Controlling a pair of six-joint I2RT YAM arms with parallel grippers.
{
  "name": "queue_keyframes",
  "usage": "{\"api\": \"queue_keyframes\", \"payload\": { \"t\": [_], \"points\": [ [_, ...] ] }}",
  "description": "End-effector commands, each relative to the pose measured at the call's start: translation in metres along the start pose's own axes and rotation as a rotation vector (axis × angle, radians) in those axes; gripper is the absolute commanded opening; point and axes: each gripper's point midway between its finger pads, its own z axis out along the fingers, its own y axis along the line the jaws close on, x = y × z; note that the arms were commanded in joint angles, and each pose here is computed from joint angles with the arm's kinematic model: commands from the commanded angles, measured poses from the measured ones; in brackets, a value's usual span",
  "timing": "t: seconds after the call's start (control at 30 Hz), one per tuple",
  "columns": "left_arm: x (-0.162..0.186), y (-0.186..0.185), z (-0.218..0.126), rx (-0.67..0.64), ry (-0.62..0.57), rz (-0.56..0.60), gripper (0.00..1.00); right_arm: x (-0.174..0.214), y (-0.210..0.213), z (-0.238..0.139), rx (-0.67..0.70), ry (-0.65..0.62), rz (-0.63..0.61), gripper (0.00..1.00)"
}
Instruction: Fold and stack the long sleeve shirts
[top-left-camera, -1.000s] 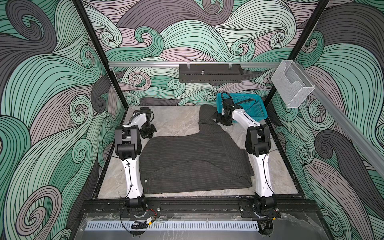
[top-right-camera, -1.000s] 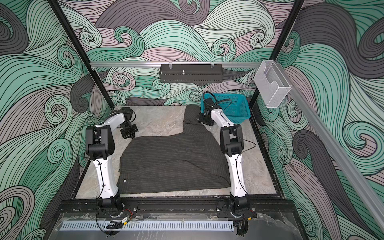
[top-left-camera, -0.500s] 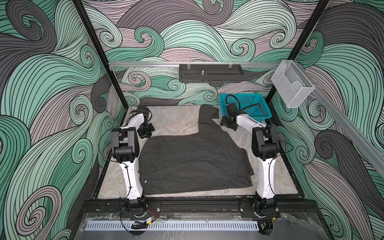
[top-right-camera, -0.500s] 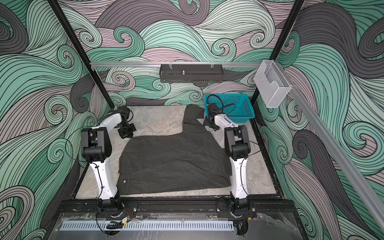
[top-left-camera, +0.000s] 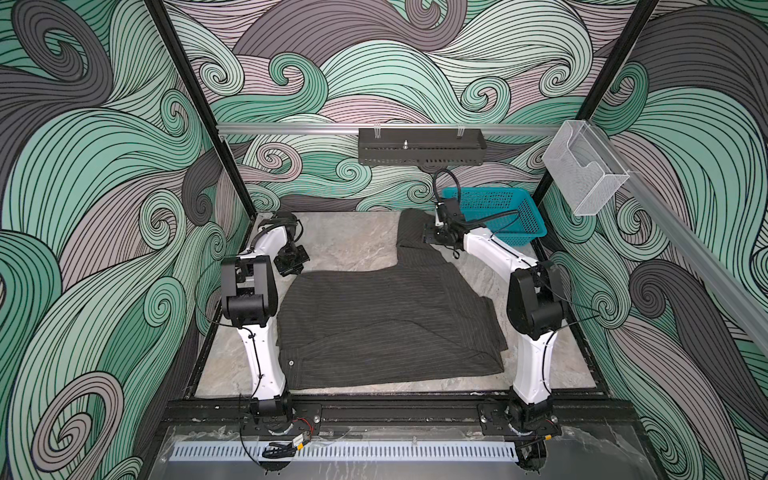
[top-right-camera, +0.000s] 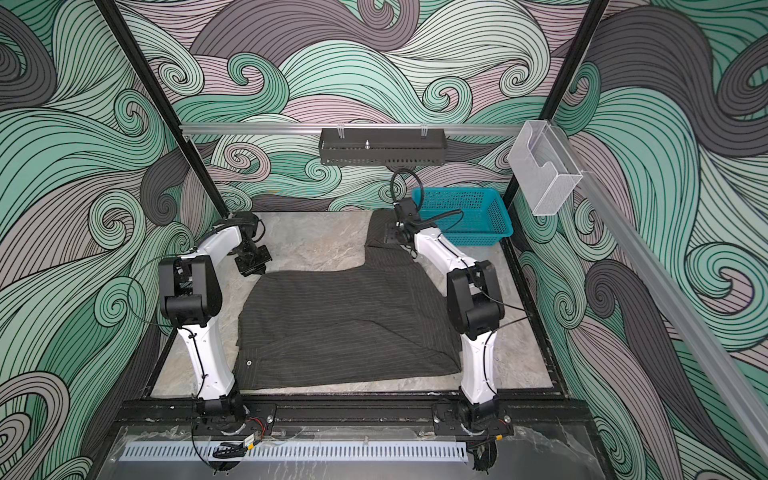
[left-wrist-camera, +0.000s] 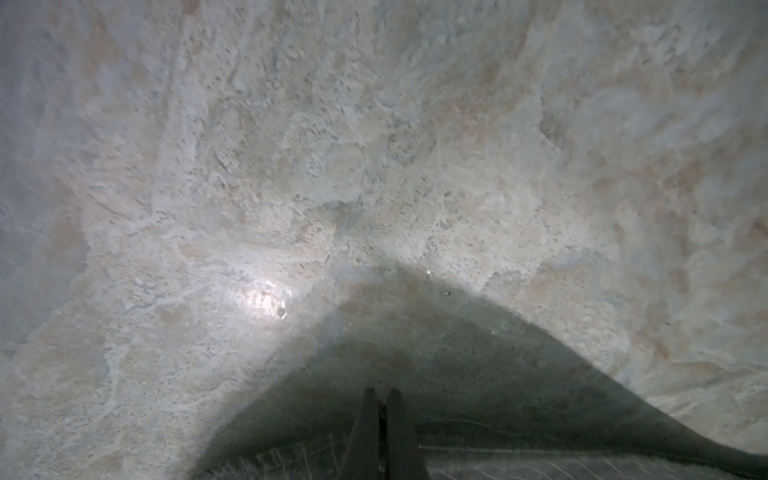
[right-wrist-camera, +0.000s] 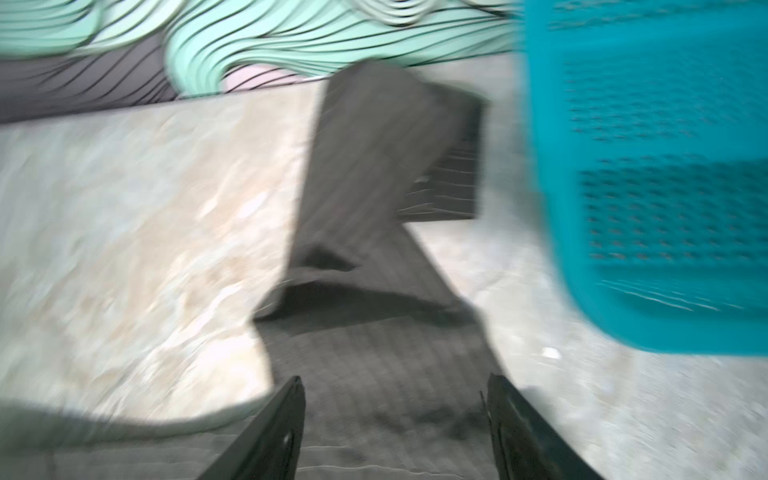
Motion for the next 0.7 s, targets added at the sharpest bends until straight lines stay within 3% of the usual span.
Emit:
{"api": "queue_keyframes", "payload": {
  "t": [0.0,0.3,0.67],
  "points": [
    [0.002,0.001,0.000,0.008,0.015,-0.017,0.00,0.006,0.007,0.025,-0.004,0.059,-0.101,0.70],
    [0.003,-0.004,0.000,0.030,0.017,-0.015,0.00,0.002,-0.003,0.095,0.072,0.132,-0.110,0.75],
    [0.002,-0.010,-0.002,0.043,0.010,-0.003,0.00,-0.018,-0.014,0.145,0.086,0.049,0.087,0.79]
  ]
}}
